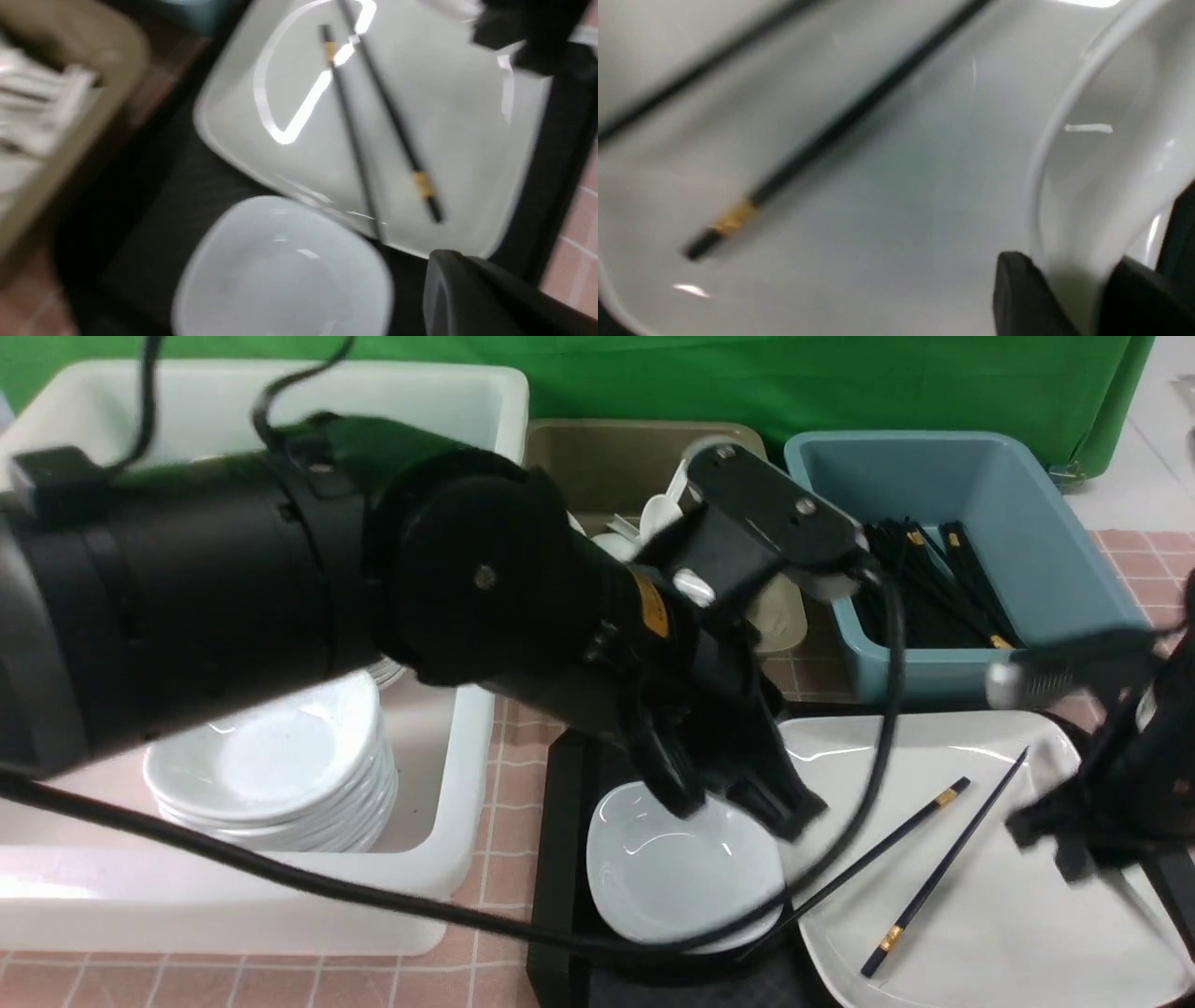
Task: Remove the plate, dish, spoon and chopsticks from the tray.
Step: Use the right arm to put the soup spoon into the small storage box in the middle, then use the right arm to grab a chopstick from the plate
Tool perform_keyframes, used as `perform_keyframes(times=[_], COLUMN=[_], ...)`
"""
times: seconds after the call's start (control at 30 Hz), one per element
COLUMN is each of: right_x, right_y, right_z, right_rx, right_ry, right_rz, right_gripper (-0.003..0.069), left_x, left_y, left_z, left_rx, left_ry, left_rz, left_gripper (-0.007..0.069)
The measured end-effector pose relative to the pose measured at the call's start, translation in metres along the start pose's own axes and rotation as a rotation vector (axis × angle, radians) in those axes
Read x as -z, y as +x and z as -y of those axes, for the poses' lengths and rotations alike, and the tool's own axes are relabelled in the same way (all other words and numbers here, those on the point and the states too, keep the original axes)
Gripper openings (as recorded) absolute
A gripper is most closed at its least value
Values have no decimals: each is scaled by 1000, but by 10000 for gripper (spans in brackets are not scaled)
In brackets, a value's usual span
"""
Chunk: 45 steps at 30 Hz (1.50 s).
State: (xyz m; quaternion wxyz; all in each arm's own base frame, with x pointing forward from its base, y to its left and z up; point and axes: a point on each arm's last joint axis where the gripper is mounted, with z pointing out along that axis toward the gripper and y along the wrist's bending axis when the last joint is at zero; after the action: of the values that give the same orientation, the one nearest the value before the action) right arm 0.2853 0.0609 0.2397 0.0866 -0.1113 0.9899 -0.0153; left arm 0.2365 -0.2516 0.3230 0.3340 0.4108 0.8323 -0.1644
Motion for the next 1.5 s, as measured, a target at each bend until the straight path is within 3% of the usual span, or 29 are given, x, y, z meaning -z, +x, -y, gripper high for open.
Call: perform_keyframes(times=[0.03,0.07,0.2,0.27,0.4,0.57,0.67,0.83,0.93,1.03,1.13,1.17,1.2,1.23,1.33,1.43,1.5], right_x=[20,25,79,89,86,47,30,7,16,41,81,84,102,113,124,119,85], right_y=[-7,-10,-49,-78,-131,-196,-212,-222,-216,-197,-175,-176,-163,-153,-126,-91,-67], right_z=[-7,-9,-37,-47,-57,-72,-76,-80,-79,-72,-53,-53,-45,-41,-34,-27,-24], right_rx=[9,13,74,91,104,45,34,21,68,154,157,156,125,107,88,35,-53], right_ry=[-82,-97,-421,-504,-542,-580,-583,-583,-562,-507,-406,-400,-369,-352,-310,-246,-207], right_rz=[87,111,360,443,524,532,546,467,416,304,325,328,342,346,318,236,83], right_gripper=[240,240,240,240,240,240,269,499,541,484,233,214,106,65,48,113,230], left_x=[9,11,45,58,67,67,66,65,65,65,62,62,60,57,51,43,34], left_y=[-4,-5,-10,-4,9,12,11,11,10,11,10,10,9,8,8,10,15], left_z=[-12,-16,-64,-92,-116,-115,-111,-103,-101,-97,-83,-82,-72,-62,-41,-12,6], left_rx=[19,33,130,199,287,283,291,299,309,299,243,239,209,179,129,57,11], left_ry=[-52,-64,-207,-267,-292,-233,-194,-105,-84,-49,19,23,52,79,131,190,212], left_rz=[19,21,48,31,-20,-42,-41,-49,-45,-55,-92,-92,-115,-133,-164,-196,-214], left_gripper=[-3,-3,-3,-3,-3,-3,-3,-3,-3,-3,-3,-3,-3,-3,-3,-3,-3])
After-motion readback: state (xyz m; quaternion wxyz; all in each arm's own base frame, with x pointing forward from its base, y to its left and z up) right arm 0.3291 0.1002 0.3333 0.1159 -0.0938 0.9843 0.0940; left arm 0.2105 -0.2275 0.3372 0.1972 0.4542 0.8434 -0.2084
